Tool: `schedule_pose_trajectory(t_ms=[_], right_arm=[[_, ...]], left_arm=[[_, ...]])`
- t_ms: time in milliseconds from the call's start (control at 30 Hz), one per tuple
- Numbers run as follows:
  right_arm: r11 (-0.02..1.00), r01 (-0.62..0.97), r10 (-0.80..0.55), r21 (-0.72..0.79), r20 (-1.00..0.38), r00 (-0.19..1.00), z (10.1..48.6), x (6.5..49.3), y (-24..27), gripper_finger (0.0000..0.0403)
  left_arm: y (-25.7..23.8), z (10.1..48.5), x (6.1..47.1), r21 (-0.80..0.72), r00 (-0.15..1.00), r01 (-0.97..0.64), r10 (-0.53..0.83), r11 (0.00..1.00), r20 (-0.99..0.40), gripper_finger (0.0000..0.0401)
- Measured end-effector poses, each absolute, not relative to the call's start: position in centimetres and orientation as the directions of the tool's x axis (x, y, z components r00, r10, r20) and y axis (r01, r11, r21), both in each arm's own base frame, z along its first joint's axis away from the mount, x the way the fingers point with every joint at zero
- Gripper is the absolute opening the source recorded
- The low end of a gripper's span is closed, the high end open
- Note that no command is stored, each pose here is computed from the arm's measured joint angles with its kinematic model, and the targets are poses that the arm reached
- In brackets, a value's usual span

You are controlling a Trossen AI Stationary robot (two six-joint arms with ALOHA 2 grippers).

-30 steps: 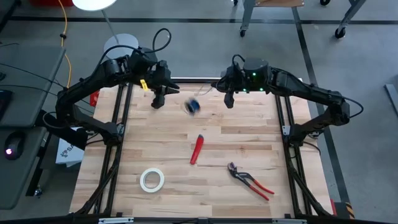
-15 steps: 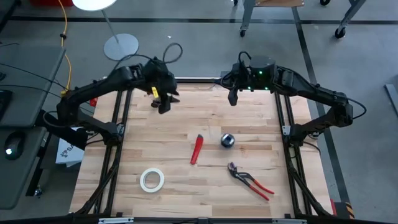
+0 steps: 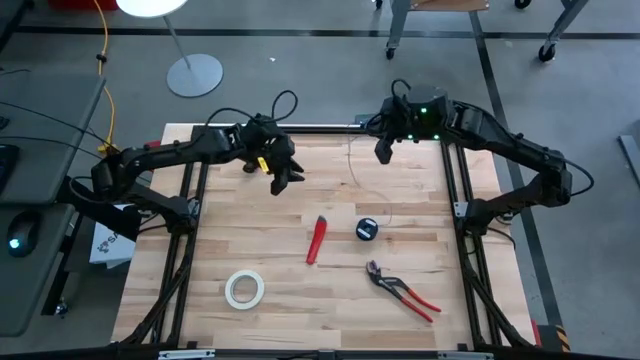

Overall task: Coil cords
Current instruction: Uncoil the blue wire cable from the black spool

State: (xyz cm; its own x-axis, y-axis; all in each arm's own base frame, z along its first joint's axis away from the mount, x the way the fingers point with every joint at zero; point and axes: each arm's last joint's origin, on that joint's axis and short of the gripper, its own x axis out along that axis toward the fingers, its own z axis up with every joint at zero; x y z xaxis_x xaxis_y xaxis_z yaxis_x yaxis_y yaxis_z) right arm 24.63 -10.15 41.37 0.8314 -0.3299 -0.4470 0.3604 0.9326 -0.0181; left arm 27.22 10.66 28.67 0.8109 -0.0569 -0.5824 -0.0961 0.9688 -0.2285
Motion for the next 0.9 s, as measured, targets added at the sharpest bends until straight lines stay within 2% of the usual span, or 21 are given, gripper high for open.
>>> schedule_pose_trajectory(t_ms=[200,367,467,667,900], right_arm=[[0.905,0.425,-0.392,-0.003,-0.389,0.834,43.1,21.8,-9.8,0.0000],[0.880,0.474,-0.438,0.024,-0.345,0.830,44.2,20.0,-9.1,0.0000],[0.865,0.502,-0.469,0.013,-0.341,0.815,44.5,19.3,-8.9,0.0000],[0.855,0.519,-0.485,0.004,-0.351,0.801,44.5,18.6,-8.7,0.0000],[0.855,0.516,-0.460,0.046,-0.393,0.796,44.1,18.6,-8.4,0.0000]], left_arm=[[10.8,30.2,28.5,-0.161,0.905,-0.046,-0.027,0.986,-0.424,0.0145],[11.7,29.9,30.4,-0.121,0.951,-0.045,0.005,0.992,-0.311,0.0145],[12.4,28.9,32.0,-0.171,0.967,-0.049,0.004,0.984,-0.253,0.0145],[12.4,27.6,35.2,-0.336,0.977,0.077,-0.139,0.939,-0.164,0.0145],[11.4,28.2,38.4,-0.170,0.962,0.194,-0.221,0.966,-0.158,0.0145]])
